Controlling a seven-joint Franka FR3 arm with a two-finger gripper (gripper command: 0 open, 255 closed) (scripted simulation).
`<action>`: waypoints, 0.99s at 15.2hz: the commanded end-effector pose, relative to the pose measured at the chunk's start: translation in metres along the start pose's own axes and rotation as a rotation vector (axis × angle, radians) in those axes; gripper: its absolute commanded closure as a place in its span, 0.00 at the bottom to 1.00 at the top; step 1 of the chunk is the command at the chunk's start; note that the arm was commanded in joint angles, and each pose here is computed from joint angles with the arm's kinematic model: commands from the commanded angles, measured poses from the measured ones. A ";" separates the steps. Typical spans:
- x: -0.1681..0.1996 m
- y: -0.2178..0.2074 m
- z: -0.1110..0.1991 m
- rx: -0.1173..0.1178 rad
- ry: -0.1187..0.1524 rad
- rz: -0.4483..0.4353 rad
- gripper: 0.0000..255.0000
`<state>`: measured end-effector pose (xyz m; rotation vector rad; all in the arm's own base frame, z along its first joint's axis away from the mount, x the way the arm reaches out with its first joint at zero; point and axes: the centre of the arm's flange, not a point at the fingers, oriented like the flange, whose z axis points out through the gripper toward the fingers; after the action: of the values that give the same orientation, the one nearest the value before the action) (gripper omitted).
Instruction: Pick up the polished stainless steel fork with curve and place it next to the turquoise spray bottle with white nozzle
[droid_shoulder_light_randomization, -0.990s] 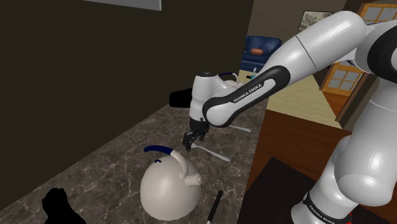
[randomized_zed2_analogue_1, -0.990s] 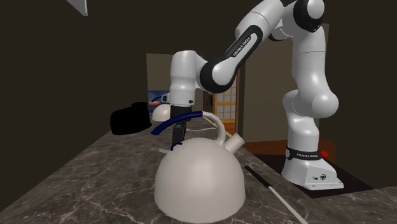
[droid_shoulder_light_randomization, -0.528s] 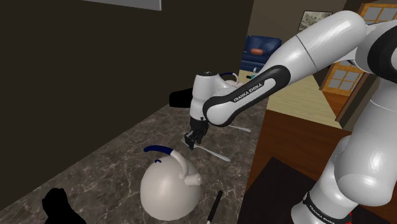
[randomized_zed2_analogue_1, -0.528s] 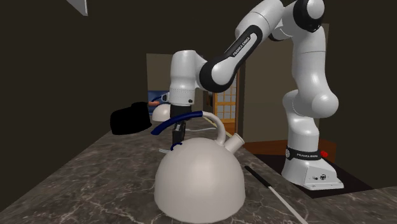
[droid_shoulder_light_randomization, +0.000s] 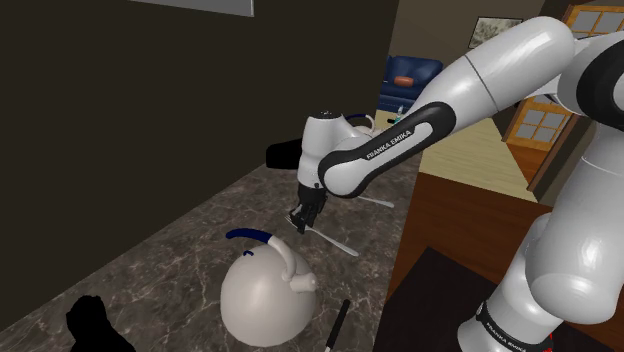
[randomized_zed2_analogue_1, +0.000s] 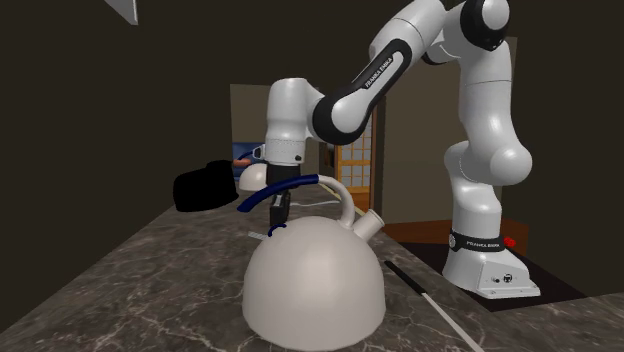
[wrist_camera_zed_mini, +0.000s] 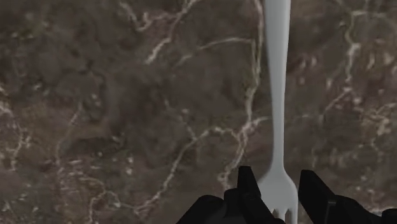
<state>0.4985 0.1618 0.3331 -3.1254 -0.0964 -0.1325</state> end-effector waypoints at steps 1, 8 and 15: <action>-0.004 -0.003 -0.001 0.001 -0.011 -0.005 1.00; -0.001 -0.003 -0.038 0.001 -0.011 -0.005 1.00; 0.003 -0.004 -0.074 0.001 -0.011 -0.005 1.00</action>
<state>0.4955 0.1642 0.4025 -3.1258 -0.1052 -0.1159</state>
